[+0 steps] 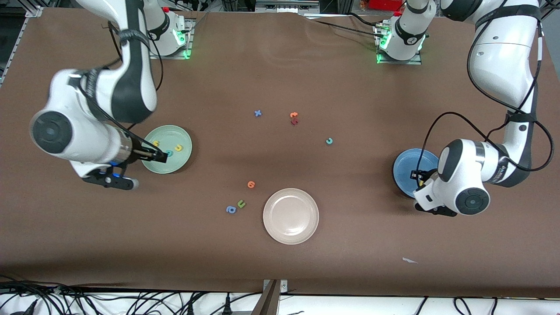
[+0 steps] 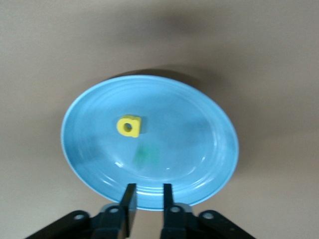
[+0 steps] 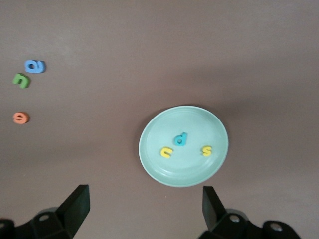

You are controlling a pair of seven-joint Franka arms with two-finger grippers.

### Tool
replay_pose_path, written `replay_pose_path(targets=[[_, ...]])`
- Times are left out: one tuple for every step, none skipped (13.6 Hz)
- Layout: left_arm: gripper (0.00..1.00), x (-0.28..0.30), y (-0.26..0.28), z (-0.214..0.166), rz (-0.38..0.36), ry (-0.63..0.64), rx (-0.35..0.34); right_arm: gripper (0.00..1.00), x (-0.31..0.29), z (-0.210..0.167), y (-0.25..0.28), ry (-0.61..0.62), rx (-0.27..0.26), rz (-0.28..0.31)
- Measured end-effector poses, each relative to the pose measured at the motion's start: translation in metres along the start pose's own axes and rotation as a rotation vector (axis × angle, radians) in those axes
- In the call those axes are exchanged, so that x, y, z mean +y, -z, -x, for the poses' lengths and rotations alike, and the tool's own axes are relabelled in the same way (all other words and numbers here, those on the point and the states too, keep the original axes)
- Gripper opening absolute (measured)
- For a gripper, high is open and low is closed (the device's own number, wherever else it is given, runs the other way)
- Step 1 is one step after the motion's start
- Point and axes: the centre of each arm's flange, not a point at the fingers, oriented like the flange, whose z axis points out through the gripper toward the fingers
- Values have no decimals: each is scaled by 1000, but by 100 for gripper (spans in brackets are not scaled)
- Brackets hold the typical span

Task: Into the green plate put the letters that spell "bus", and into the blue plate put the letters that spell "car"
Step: 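Return the right arm to rest while the left gripper reaches teal c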

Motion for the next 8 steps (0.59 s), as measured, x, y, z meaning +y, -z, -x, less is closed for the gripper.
replay_pose_path(targets=[[47, -7, 0, 1, 4, 7, 0, 100, 10, 6, 26, -4, 11, -9], [58, -11, 2, 2, 7, 12, 4, 100, 19, 13, 48, 2, 16, -19], [67, -12, 7, 5, 7, 13, 10, 100, 25, 21, 66, 12, 19, -26], [78, -8, 14, 10, 14, 16, 17, 100, 30, 28, 79, 17, 24, -16], [89, 0, 22, 17, 52, 26, 27, 100, 35, 34, 88, 24, 30, 2], [99, 13, 27, 24, 116, 47, 59, 100, 39, 38, 93, 34, 27, 16], [100, 29, 27, 29, 156, 55, 122, 100, 40, 42, 94, 54, 13, 34], [100, 51, 21, 37, 173, 58, 189, 100, 42, 43, 93, 78, 5, 54]])
